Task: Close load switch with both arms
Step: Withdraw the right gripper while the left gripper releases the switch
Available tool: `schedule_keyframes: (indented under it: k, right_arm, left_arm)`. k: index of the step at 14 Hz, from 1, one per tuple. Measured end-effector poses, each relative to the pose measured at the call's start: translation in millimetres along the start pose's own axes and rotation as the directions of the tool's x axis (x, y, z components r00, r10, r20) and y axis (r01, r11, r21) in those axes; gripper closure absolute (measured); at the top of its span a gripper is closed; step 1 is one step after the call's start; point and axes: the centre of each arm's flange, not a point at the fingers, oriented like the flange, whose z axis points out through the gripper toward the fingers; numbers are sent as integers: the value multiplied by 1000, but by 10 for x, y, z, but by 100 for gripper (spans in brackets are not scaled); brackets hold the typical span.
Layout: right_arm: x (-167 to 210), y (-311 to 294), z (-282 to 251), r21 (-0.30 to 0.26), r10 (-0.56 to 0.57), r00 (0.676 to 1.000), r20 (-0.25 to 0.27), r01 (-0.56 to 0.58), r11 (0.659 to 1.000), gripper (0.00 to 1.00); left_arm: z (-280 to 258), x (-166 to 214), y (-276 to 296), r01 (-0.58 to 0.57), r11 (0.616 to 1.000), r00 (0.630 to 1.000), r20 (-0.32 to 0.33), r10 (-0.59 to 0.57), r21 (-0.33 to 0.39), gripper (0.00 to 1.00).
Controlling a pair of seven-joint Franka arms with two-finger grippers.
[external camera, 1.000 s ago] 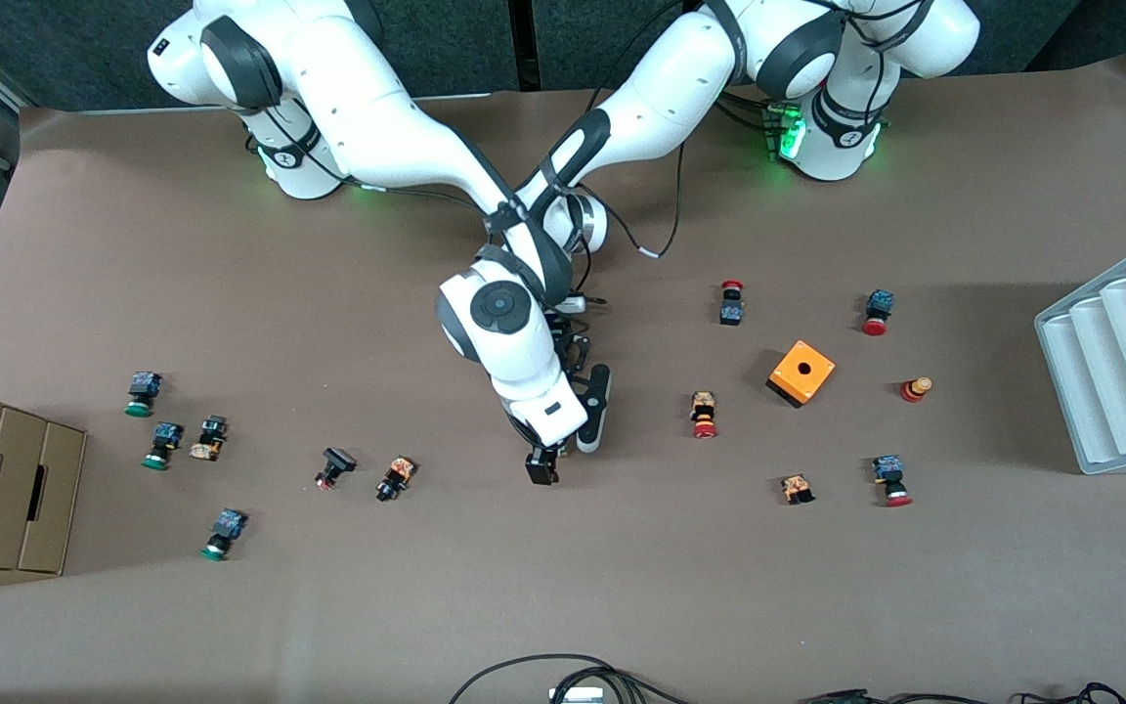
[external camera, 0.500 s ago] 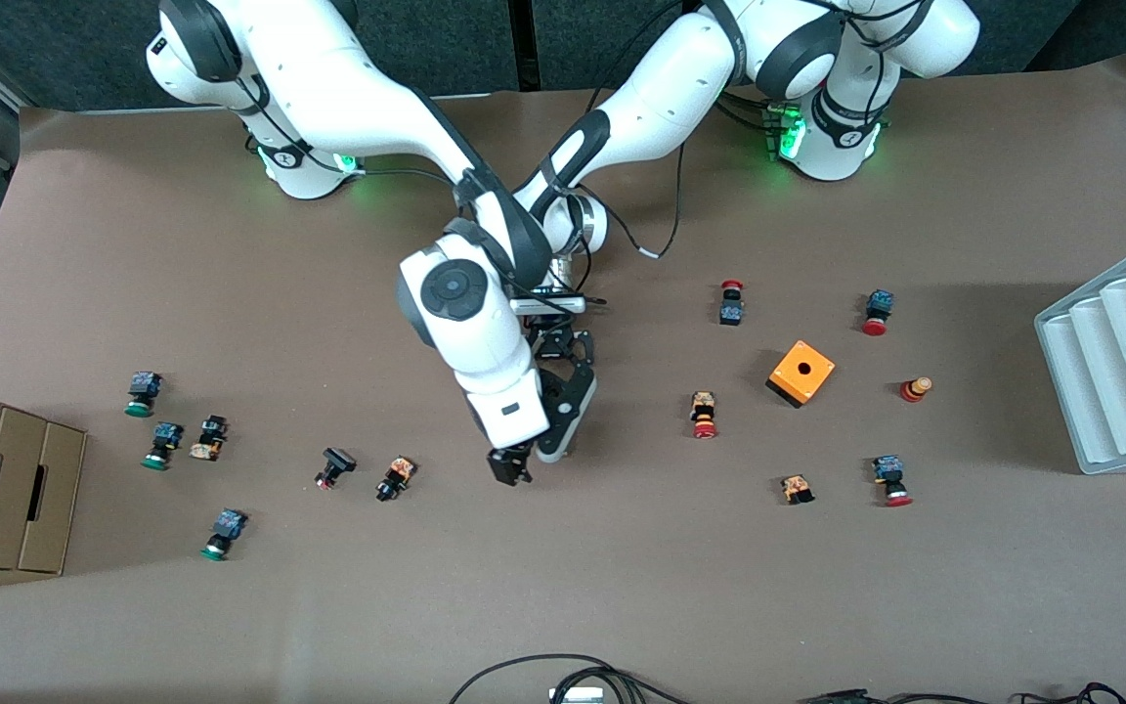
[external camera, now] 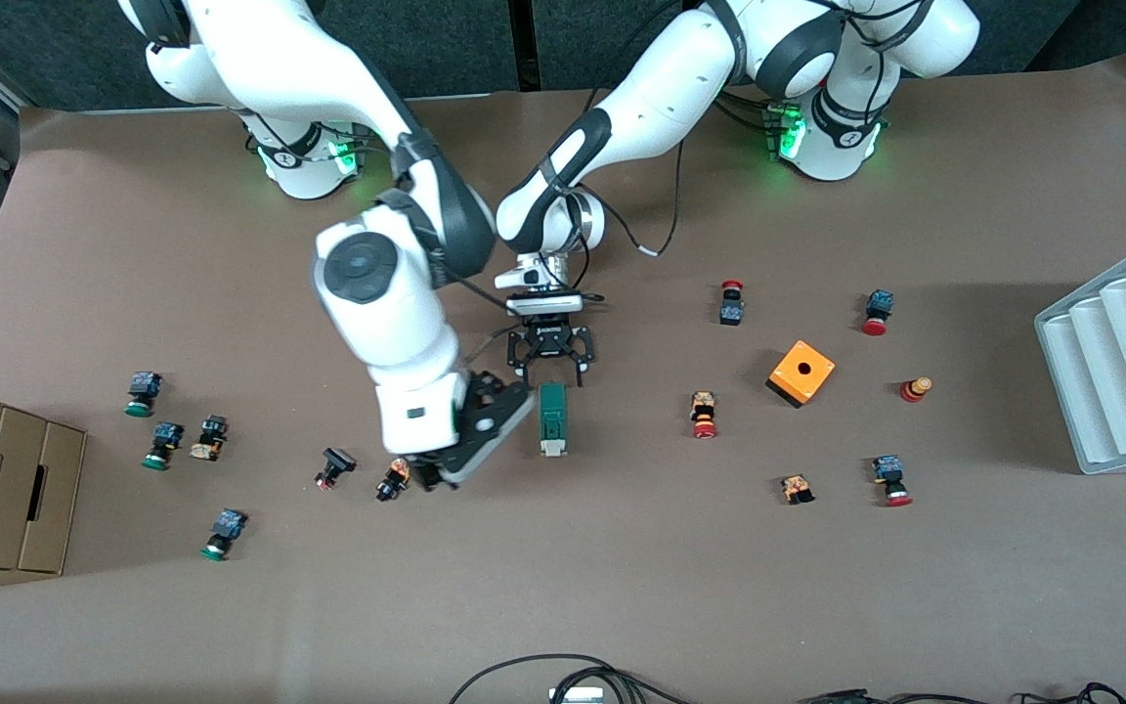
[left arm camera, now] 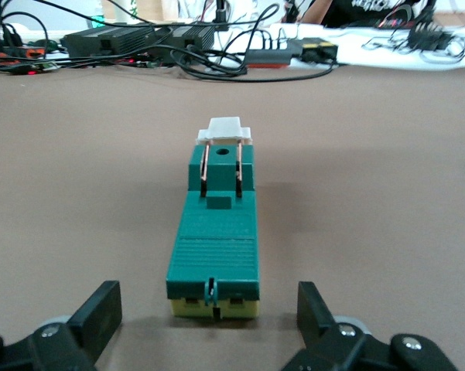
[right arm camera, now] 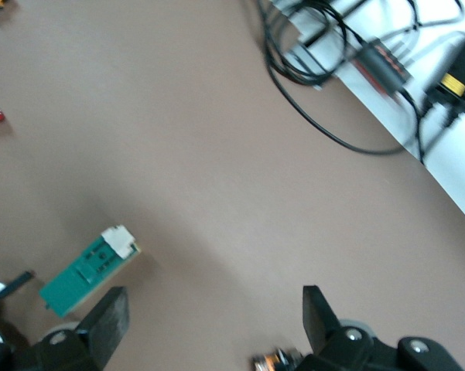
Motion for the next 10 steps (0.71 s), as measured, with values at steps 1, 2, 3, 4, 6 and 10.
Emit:
schedule_keyframes:
  k: [1, 2, 3, 4, 6, 10]
  right_arm:
    - [-66, 151, -85, 26, 40, 999, 6, -41, 999, 0]
    - [-139, 302, -158, 61, 86, 996, 10, -87, 994, 0]
    - [-221, 458, -211, 107, 139, 990, 15, -140, 984, 0]
    - [-310, 616, -251, 152, 191, 981, 23, -192, 970, 0]
    - [-492, 911, -309, 211, 264, 963, 47, -268, 940, 0]
    - [-775, 1300, -383, 228, 325, 940, 101, -339, 913, 0]
  left_arm:
    - [-39, 101, 34, -33, 999, 999, 25, 32, 23, 0]
    - [-82, 212, 66, -58, 997, 997, 49, 56, 41, 0]
    - [-130, 333, 90, -83, 995, 994, 75, 79, 57, 0]
    - [-177, 452, 110, -109, 992, 990, 100, 102, 68, 0]
    - [-265, 663, 137, -167, 983, 976, 154, 153, 81, 0]
    - [-352, 995, 144, -305, 950, 924, 262, 277, 72, 0]
